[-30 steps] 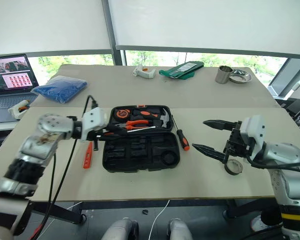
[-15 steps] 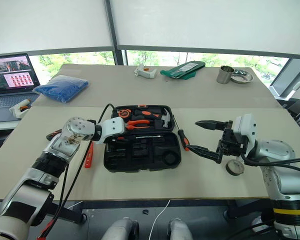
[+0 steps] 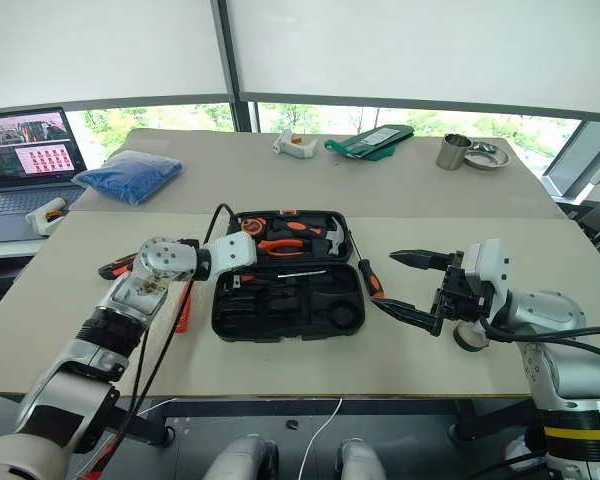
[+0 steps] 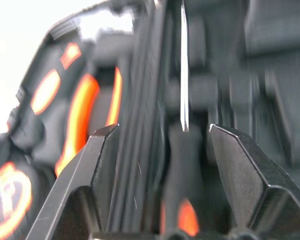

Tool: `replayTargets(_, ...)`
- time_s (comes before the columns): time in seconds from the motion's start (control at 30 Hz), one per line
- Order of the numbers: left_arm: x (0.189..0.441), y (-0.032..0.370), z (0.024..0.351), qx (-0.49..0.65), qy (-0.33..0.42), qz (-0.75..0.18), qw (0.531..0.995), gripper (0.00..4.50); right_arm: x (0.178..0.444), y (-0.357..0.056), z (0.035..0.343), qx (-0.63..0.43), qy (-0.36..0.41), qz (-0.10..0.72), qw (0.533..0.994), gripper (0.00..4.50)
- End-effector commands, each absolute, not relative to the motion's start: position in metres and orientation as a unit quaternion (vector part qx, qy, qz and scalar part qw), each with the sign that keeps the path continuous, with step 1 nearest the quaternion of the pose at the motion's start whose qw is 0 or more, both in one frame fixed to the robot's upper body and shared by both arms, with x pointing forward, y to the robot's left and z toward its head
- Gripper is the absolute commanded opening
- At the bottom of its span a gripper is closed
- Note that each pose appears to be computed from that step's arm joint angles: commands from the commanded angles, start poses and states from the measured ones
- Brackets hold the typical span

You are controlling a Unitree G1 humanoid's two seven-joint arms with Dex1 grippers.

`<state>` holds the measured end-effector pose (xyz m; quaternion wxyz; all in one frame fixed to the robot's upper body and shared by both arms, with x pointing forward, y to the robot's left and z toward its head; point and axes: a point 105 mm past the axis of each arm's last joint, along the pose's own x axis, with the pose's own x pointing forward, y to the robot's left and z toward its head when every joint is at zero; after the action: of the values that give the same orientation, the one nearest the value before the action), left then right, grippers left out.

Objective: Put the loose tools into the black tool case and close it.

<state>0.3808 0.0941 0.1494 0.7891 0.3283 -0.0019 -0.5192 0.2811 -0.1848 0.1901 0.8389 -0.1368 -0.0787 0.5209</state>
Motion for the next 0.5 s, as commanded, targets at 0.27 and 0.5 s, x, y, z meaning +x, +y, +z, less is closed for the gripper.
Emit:
replayTargets(0.27,0.382,0.100,0.138,0.215,0.031,-0.472,0.855,1.09,0.282,-0.191,0.202,-0.134,-0.104,0.501,0.849,4.50)
replayTargets(0.5,0.379,0.095,0.104,0.226,0.097,-0.443,0.862,0.06,0.282,-0.189,0.198,-0.125,-0.103,0.498,0.852,4.50)
